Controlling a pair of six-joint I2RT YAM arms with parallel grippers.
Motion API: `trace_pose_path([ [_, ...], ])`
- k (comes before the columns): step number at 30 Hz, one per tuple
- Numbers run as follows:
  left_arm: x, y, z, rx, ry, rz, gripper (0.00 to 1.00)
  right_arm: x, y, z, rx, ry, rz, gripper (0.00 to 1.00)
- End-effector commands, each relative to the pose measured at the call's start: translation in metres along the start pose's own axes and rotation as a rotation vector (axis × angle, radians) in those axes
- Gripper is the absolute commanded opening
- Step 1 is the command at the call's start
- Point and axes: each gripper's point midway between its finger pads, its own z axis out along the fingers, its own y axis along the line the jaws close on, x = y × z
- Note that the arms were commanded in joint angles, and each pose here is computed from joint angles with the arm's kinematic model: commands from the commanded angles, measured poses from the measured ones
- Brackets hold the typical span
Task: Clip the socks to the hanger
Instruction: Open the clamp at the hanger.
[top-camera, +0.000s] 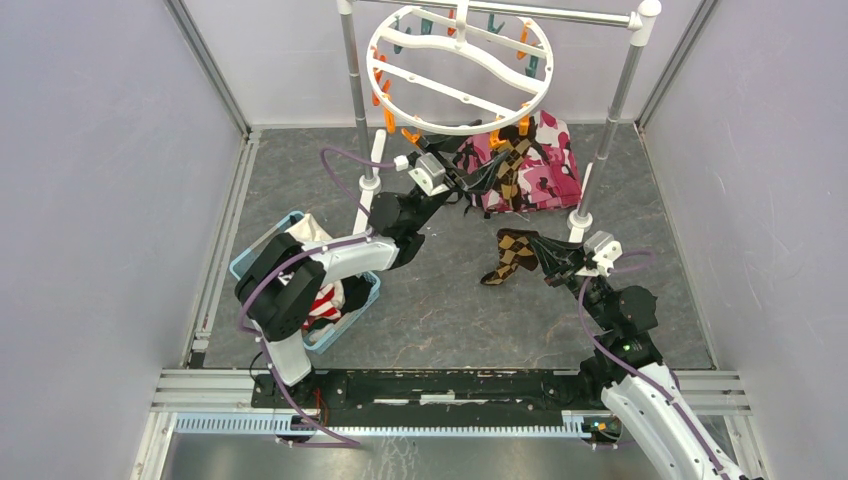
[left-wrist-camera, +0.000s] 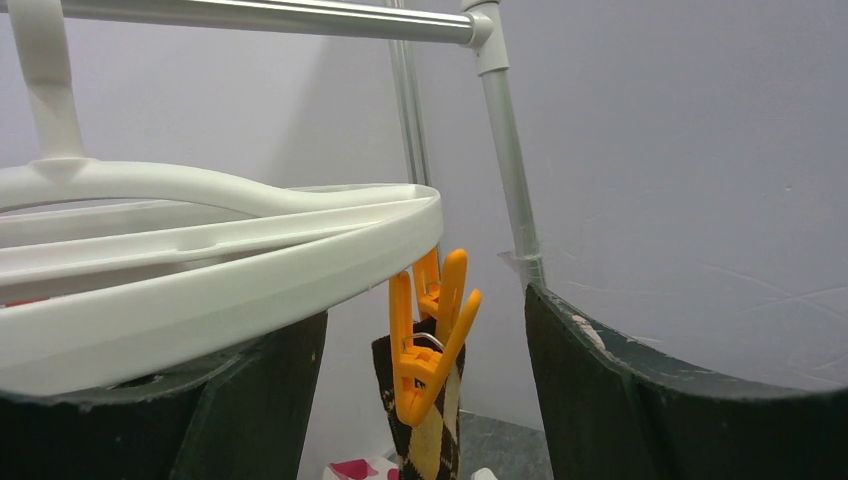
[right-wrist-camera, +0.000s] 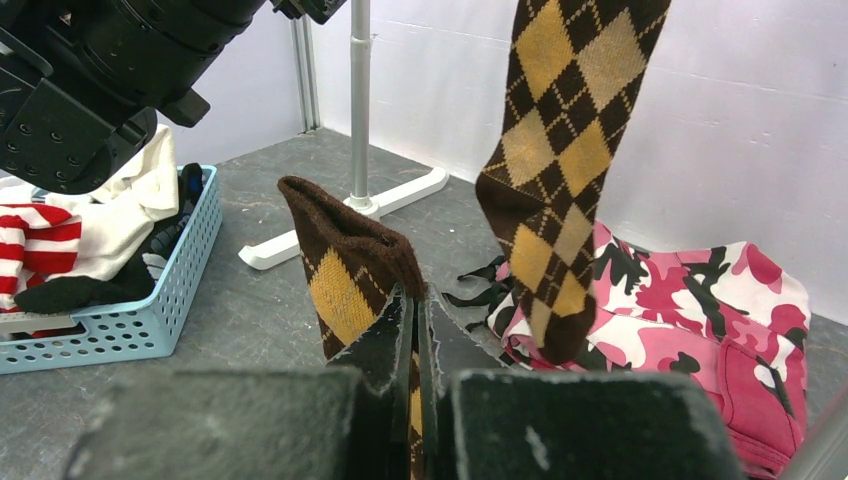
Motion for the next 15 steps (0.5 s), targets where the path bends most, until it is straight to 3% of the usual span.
trace_pose_path([
  [1,-0.0053,0.0025,0.0086,-0.008,-0.026,0.029,0.79,-0.0058,-0.0010,-0.0005,0.004,-0.031,-0.017,0.00],
  [15,0.0035,0.0052,0.0017,-0.047,0.003,0.062,0.81,-0.0052,-0.0006,-0.0006,0.003,-0.031,-0.015,0.00],
])
